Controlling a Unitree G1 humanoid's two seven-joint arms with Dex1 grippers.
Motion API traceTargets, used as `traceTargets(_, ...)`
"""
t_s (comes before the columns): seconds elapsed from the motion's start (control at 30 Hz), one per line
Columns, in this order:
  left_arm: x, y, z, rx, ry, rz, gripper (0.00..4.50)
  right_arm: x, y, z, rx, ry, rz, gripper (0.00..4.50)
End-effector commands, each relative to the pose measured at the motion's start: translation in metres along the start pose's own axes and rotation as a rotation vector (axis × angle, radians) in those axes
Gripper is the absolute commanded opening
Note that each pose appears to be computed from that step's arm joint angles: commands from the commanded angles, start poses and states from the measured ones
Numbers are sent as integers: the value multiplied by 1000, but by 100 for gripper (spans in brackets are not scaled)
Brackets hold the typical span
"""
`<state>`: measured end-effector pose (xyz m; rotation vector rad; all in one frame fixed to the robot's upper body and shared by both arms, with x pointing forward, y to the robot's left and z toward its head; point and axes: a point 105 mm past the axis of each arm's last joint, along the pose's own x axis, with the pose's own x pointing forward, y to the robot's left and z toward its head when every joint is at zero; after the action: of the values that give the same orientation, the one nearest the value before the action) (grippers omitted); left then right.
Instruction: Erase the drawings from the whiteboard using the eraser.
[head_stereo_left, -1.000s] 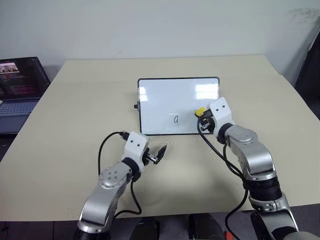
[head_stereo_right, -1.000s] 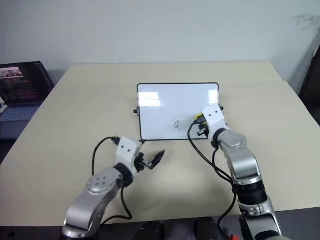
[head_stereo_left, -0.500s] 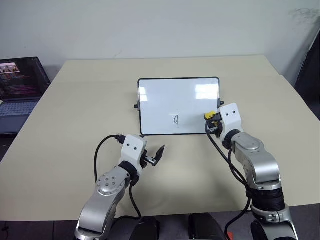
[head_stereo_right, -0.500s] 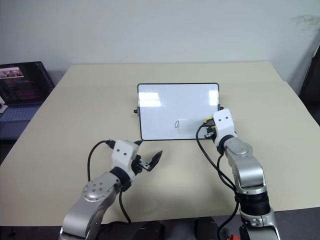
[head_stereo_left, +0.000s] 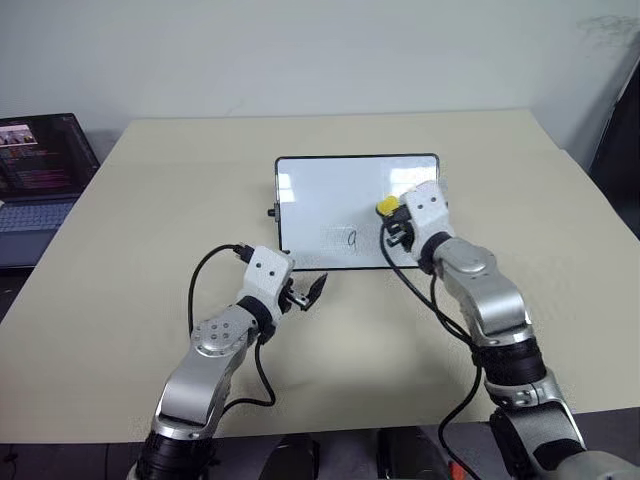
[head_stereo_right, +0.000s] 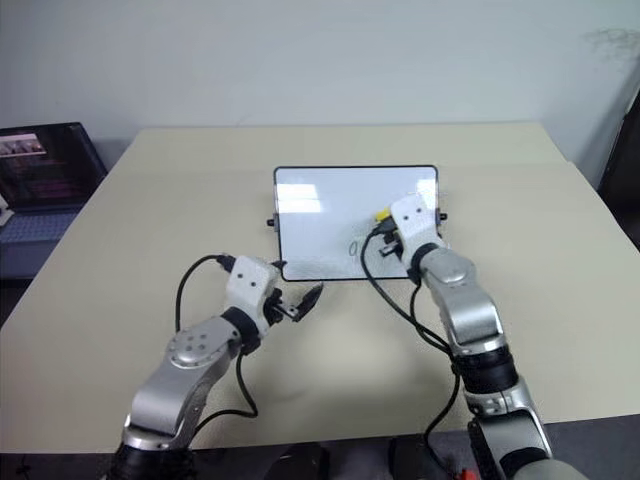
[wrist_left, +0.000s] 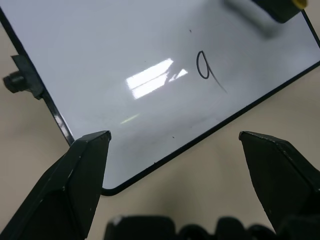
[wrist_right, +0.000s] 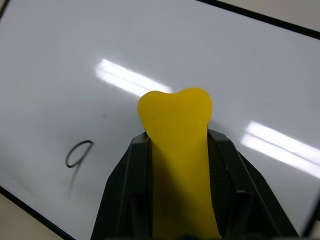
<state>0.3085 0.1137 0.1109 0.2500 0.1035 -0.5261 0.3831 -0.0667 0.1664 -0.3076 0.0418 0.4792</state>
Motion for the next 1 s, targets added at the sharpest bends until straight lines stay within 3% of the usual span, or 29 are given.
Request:
traceTargets(0.03,4,-9,-1,3,-20,-42,450,10,9,34,-56,-119,28,112)
traceTargets(0.47,7,-19,-3,5,-36,-55,450,35,12,50,-161,-163,21,112)
traceTargets(0.7,8,-15,4,14,-53,-42,450,38,19,14,-206,-68,50,112)
traceTargets(1.0,8,-12,15,17,-77,-23,450,31,32,-6,-207,-9,135,112)
